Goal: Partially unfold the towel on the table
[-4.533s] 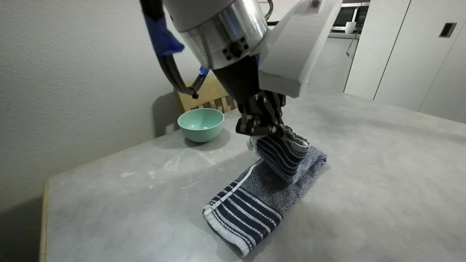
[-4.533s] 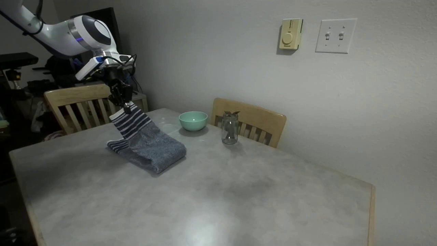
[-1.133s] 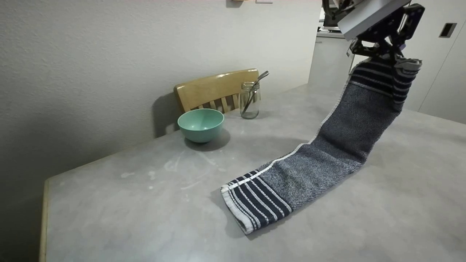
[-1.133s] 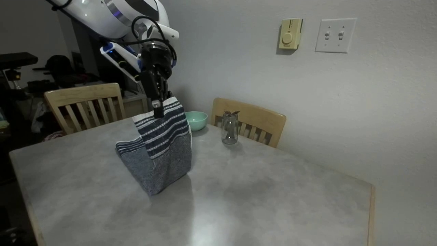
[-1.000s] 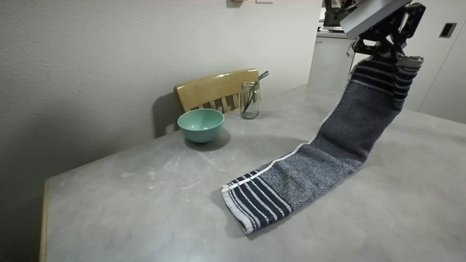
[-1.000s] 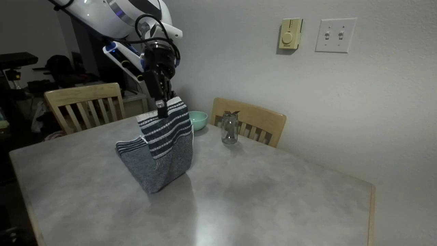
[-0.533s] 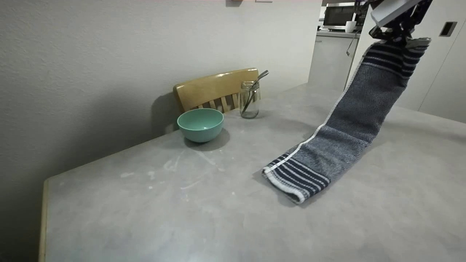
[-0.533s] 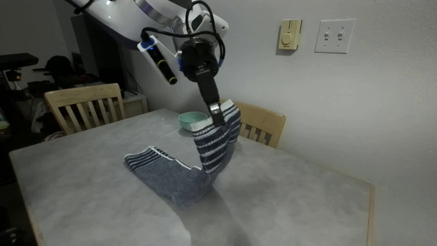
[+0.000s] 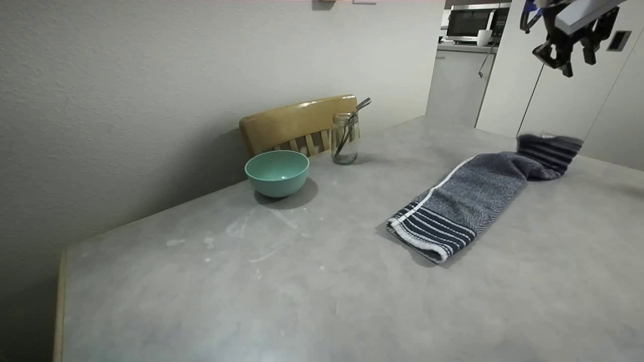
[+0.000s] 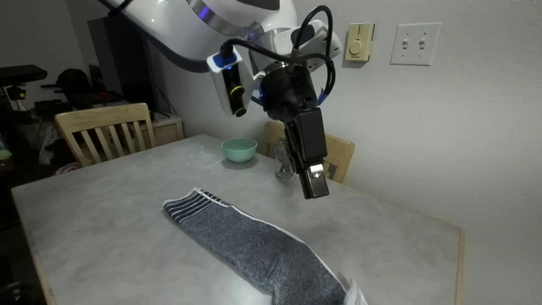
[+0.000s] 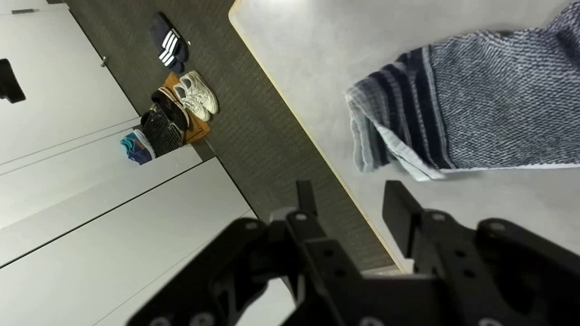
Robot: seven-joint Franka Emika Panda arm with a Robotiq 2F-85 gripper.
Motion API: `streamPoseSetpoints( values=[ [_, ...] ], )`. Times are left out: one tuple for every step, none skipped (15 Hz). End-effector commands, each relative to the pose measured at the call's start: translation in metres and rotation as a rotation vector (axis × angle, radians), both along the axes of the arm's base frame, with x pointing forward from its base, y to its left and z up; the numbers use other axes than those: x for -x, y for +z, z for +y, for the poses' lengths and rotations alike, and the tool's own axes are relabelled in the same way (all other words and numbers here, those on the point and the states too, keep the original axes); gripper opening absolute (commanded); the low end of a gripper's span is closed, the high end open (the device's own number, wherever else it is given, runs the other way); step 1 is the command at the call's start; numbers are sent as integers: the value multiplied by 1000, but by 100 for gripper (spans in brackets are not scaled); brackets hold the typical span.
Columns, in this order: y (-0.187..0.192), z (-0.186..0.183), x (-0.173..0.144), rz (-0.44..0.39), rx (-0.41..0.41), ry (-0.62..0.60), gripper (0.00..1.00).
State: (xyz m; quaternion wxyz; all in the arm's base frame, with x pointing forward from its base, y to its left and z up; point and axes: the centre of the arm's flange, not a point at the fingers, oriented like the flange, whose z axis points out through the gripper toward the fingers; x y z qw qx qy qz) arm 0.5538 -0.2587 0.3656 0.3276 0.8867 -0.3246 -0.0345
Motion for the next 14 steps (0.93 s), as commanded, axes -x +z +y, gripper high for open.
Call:
streamPoseSetpoints(
  values=[
    [-7,-14,3,12,-40,24,73],
    [-7,-14,2,15,-41,27,81],
    [-8,-14,2,17,-41,29,88],
    [-8,-13,1,21,-37,28,95],
    [-8,-11,1,22,-35,6,99],
    [-6,-9,0,28,-20,-34,100],
    [-2,-5,0,29,31,-131,100],
    [1,-1,2,11,62,-178,100],
    [6,3,4,8,83,-238,80],
    [9,8,4,2,110,-293,75],
    [11,13,4,3,130,-349,73],
    [13,18,5,4,155,-405,65],
    [15,26,5,11,177,-460,59],
    [16,35,6,16,202,-516,51]
  ],
)
